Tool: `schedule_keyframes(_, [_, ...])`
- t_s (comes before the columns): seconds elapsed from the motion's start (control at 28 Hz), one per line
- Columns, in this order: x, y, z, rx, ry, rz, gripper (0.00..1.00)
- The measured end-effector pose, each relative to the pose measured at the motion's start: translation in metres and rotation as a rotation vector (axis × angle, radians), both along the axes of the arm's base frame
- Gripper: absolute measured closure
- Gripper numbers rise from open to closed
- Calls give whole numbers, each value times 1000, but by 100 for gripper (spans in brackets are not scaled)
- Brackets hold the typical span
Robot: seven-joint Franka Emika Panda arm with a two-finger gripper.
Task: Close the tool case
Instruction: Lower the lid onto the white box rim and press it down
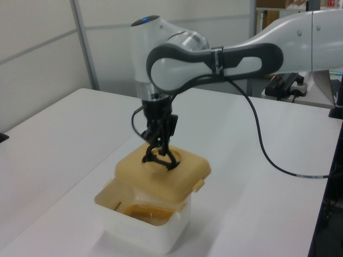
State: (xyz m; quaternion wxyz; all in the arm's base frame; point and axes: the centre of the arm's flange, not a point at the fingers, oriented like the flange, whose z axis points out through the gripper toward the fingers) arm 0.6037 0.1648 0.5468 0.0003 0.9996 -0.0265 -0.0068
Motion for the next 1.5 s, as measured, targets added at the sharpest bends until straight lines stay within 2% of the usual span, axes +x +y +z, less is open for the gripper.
schedule_keyframes(0.21, [-2, 39, -11, 13, -41, -21, 89])
schedule_keyframes(0.43, [3, 49, -21, 18, -55, -23, 89])
schedule_keyframes(0.75, [4, 48, -22, 9, -60, -6, 89])
schedule_keyframes(1.11, [9, 48, -34, -1, -45, 92, 89])
schedule_keyframes(1.5, [13, 49, -36, -10, -55, 101, 89])
